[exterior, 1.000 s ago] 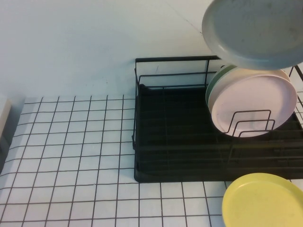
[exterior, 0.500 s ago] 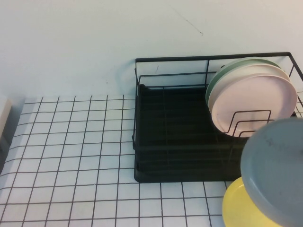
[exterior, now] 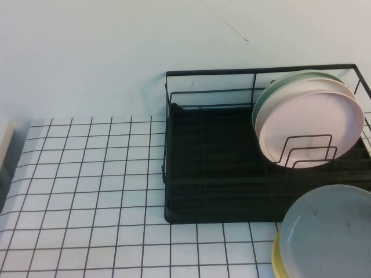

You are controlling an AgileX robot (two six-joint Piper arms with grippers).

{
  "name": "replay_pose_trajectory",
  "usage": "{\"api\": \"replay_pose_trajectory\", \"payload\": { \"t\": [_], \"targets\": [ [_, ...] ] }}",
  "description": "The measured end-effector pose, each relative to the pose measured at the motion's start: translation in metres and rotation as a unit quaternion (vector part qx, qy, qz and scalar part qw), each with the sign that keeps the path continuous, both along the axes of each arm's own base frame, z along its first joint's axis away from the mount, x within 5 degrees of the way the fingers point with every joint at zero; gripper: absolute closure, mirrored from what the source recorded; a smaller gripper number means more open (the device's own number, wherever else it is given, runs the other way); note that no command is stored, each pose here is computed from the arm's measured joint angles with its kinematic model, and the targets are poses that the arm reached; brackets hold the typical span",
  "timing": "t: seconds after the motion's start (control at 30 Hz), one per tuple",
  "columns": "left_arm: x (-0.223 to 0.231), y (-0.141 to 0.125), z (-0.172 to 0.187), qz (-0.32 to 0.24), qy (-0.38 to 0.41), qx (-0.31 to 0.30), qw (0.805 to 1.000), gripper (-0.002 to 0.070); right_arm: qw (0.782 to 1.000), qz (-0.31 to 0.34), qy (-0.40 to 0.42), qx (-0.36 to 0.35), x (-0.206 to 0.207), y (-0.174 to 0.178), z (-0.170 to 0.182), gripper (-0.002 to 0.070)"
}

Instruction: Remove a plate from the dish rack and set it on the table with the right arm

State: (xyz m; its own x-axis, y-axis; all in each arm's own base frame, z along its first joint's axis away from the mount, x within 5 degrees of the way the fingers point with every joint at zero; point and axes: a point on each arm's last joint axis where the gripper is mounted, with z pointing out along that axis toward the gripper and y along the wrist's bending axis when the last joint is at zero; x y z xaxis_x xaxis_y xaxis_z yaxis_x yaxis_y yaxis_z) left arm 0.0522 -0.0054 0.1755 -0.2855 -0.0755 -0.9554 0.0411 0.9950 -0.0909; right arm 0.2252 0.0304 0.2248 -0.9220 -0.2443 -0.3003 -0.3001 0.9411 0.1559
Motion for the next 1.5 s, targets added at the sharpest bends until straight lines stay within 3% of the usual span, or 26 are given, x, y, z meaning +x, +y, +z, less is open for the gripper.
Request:
{"api": "replay_pose_trajectory", "payload": {
  "t": [0.1, 0.3, 0.5, 0.6, 0.67, 0.73, 0.87, 1.0, 1.13, 1.3, 1.5],
  "targets": [
    [0.0, 0.0, 0.0, 0.0, 0.0, 0.0, 1.0, 0.0678, 1.0, -0.003, 0.006, 0.001, 0.002, 0.0, -0.004, 0.0526],
    [0.0, 0.0, 0.0, 0.0, 0.0, 0.0, 1.0, 0.0678, 1.0, -0.001, 0.01, -0.005, 0.003, -0.001, -0.005, 0.0333],
    [0.0, 0.0, 0.0, 0.0, 0.0, 0.0, 1.0, 0.0678, 0.998, 0.025, 0.016, -0.047, 0.005, -0.007, 0.006, 0.0299],
    [0.0, 0.0, 0.0, 0.0, 0.0, 0.0, 1.0, 0.0678, 0.997, 0.037, -0.017, -0.072, 0.009, -0.01, 0.032, 0.0331],
    [0.0, 0.0, 0.0, 0.0, 0.0, -0.001, 1.0, 0.0678, 0.994, 0.04, -0.06, -0.087, 0.006, -0.013, 0.056, 0.0414],
    [0.0, 0.0, 0.0, 0.0, 0.0, -0.001, 1.0, 0.0678, 0.988, 0.036, -0.119, -0.095, -0.005, -0.015, 0.084, 0.0545],
    [0.0, 0.0, 0.0, 0.0, 0.0, -0.001, 1.0, 0.0678, 0.965, 0.024, -0.241, -0.104, -0.046, -0.018, 0.131, 0.065],
    [0.0, 0.0, 0.0, 0.0, 0.0, -0.001, 1.0, 0.0678, 0.932, 0.011, -0.344, -0.118, -0.096, -0.023, 0.157, 0.0672],
    [0.0, 0.0, 0.0, 0.0, 0.0, -0.001, 1.0, 0.0678, 0.9, -0.001, -0.416, -0.126, -0.139, -0.027, 0.157, 0.0678],
    [0.0, 0.0, 0.0, 0.0, 0.0, -0.001, 1.0, 0.0678, 0.896, -0.002, -0.427, -0.126, -0.163, -0.028, 0.135, 0.0678],
    [0.0, 0.0, 0.0, 0.0, 0.0, -0.001, 1.0, 0.0678, 0.913, 0.004, -0.386, -0.128, -0.167, -0.028, 0.109, 0.0678]
  ]
}}
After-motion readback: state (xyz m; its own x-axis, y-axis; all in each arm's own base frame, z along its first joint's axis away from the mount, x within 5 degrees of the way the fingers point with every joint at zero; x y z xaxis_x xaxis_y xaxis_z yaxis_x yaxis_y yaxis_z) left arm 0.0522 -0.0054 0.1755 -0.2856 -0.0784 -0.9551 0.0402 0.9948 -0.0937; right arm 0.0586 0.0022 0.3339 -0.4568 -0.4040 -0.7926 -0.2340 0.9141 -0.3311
